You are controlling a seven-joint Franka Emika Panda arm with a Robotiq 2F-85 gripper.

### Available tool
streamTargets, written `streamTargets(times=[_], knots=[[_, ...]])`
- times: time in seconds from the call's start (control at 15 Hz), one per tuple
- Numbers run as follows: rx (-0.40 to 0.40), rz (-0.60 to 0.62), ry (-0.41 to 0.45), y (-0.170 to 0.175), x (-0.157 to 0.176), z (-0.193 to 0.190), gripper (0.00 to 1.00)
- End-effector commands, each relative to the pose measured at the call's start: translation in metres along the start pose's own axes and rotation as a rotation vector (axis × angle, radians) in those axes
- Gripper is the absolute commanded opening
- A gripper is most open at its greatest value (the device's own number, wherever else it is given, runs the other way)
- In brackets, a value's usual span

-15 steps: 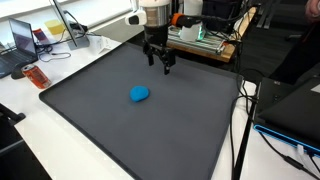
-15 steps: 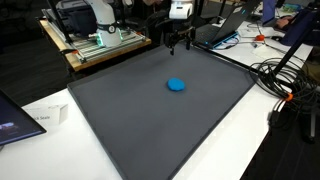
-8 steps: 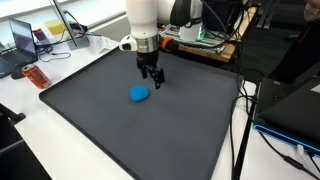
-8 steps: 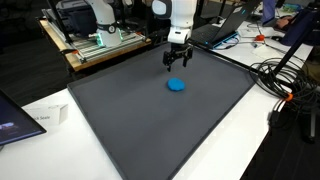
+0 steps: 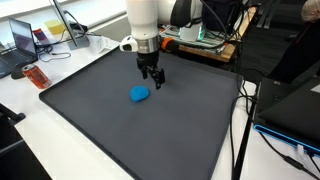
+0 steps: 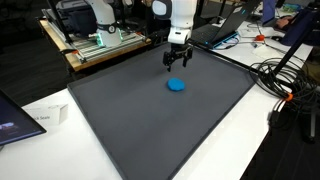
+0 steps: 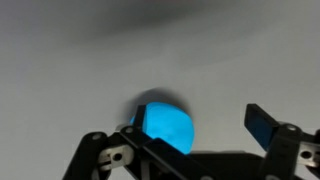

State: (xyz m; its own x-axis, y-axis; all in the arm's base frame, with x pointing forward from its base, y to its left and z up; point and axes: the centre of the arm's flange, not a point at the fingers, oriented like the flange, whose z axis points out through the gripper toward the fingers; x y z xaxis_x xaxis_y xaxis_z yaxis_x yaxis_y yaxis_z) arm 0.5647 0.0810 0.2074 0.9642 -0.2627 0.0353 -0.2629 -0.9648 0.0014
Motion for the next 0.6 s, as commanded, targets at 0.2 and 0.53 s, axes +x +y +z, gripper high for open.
streamTargets(times=[0.2, 0.53], knots=[[0.023, -0.019, 0.028, 0.015, 0.015, 0.016, 1.00], [0.023, -0.049, 0.038, 0.025, 0.027, 0.025, 1.00]])
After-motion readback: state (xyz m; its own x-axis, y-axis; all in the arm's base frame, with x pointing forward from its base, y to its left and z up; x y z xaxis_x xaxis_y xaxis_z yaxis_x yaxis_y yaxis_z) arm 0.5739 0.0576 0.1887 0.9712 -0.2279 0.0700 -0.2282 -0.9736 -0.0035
